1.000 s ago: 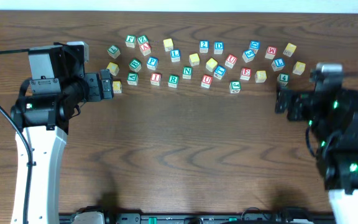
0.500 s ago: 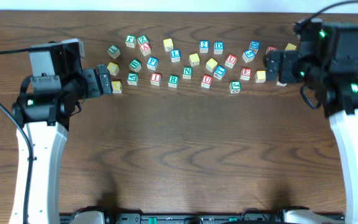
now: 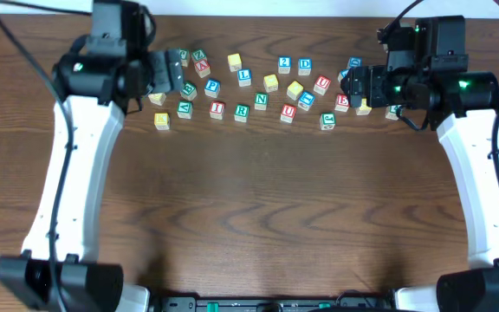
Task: Spell out NEURIPS
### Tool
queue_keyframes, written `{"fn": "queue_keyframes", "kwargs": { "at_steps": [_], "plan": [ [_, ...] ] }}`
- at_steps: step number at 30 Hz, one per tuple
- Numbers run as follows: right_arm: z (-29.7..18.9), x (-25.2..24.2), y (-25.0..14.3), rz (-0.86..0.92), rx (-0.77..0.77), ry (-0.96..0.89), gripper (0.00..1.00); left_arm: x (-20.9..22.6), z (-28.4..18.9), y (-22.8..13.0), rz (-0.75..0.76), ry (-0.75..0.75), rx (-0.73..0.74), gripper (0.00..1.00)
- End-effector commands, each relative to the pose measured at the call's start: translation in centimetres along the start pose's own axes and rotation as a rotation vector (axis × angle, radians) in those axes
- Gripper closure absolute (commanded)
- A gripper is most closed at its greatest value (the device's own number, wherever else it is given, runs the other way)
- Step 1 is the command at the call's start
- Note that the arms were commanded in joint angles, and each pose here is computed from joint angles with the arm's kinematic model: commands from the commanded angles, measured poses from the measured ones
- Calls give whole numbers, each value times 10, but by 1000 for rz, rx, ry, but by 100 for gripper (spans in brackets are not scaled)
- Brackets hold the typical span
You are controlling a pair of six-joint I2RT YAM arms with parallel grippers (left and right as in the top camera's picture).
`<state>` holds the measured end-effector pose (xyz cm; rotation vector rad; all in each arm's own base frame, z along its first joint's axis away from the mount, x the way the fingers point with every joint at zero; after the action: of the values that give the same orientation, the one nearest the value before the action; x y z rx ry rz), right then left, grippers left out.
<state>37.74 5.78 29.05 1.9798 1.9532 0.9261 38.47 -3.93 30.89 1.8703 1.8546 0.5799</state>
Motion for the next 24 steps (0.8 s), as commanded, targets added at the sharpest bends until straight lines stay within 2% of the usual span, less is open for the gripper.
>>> {"fn": "queue_keyframes", "kwargs": {
  "at_steps": [1,8,24],
  "plan": [
    [-1,7,5,-17,-9,25,1,-9,8,5,-17,10,11,2],
    [-1,7,7,-19,-20,26,1,-30,23,-2,26,-23,58,2],
    [-1,7,8,-21,-26,28,1,-33,35,-3,-6,-21,78,1]
  ]
}}
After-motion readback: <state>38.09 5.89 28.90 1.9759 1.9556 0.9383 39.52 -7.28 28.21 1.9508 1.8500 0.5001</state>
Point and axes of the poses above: each gripper's point midway between its finger pads, its own z axis out along the fingers, its own x axis along the line the jaws close on, y = z × x, the point moved 6 cm from there along -z, back along the fingers, and after that the axes turned 8 degrees about z, right-handed, at the moved point
